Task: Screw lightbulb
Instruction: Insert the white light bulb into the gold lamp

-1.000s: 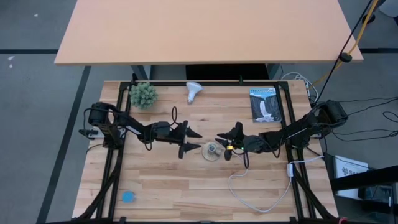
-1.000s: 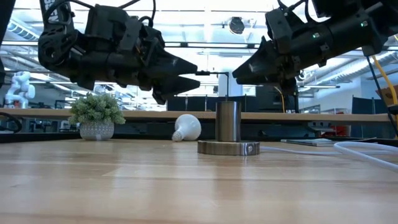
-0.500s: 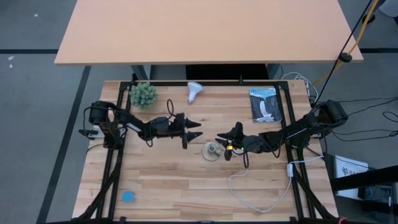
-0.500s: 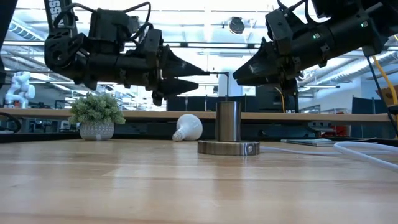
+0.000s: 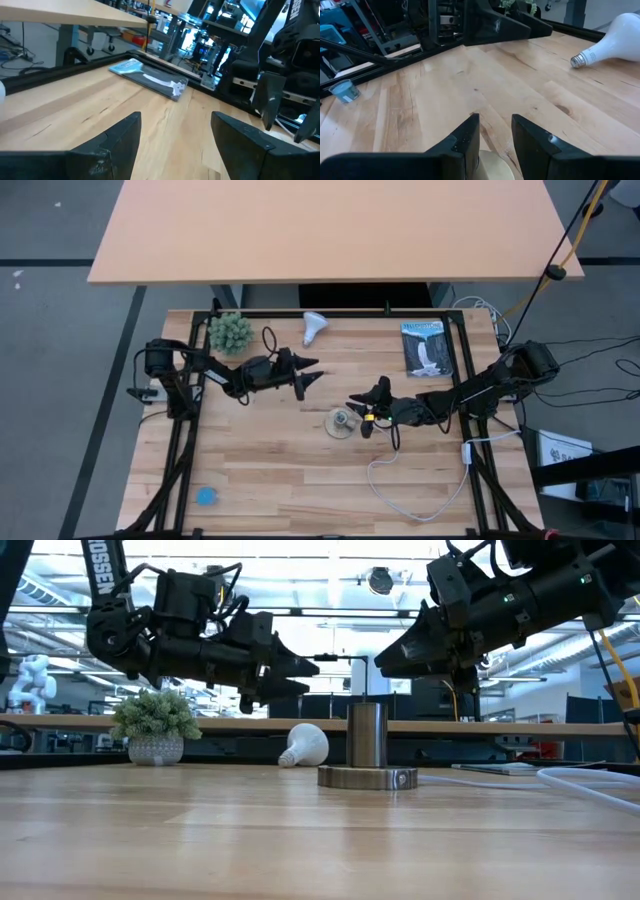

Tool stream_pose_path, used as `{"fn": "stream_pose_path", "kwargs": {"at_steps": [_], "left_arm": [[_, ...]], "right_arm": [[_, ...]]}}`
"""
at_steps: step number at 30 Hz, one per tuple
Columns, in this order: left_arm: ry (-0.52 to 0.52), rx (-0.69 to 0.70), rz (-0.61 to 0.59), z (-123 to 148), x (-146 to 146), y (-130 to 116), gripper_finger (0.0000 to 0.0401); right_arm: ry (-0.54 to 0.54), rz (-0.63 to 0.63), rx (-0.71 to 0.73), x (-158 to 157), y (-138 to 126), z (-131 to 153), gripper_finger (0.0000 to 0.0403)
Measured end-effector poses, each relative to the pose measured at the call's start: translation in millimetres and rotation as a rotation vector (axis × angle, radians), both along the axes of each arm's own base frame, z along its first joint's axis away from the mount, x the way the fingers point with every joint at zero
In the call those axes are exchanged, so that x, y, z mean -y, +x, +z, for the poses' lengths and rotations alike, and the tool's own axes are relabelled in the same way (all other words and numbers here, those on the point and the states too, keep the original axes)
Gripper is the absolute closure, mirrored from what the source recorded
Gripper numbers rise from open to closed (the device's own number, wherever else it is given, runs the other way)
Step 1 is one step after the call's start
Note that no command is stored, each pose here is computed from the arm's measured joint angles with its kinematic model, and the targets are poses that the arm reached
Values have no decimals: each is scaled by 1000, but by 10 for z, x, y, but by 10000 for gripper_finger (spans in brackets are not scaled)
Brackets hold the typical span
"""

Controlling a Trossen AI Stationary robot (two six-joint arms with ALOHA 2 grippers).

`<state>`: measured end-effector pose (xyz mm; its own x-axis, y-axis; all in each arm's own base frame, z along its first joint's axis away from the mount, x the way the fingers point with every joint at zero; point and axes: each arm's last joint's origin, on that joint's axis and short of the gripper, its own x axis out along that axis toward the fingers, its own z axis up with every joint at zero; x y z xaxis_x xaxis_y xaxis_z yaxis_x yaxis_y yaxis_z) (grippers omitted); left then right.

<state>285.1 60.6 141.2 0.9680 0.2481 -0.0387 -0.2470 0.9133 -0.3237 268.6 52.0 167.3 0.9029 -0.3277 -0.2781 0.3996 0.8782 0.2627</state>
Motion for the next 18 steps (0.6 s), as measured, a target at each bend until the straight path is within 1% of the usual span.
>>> {"fn": "stream_pose_path", "kwargs": {"at_steps": [3,7,12,15,18], "left_arm": [[-5,2,-1,1,3,1,156],[-86,34,-14,12,35,8,156],[-158,141,-23,96,36,5,156],[-165,206,-24,156,29,-1,156],[-192,243,-28,184,11,-8,156]], "right_arm": [[0,0,0,0,0,0,296],[0,0,-1,0,0,-1,296],[-2,2,-8,-5,-3,-7,296],[16,-5,-19,-3,-10,-23,296],[33,-15,-44,0,-22,-54,296]]}}
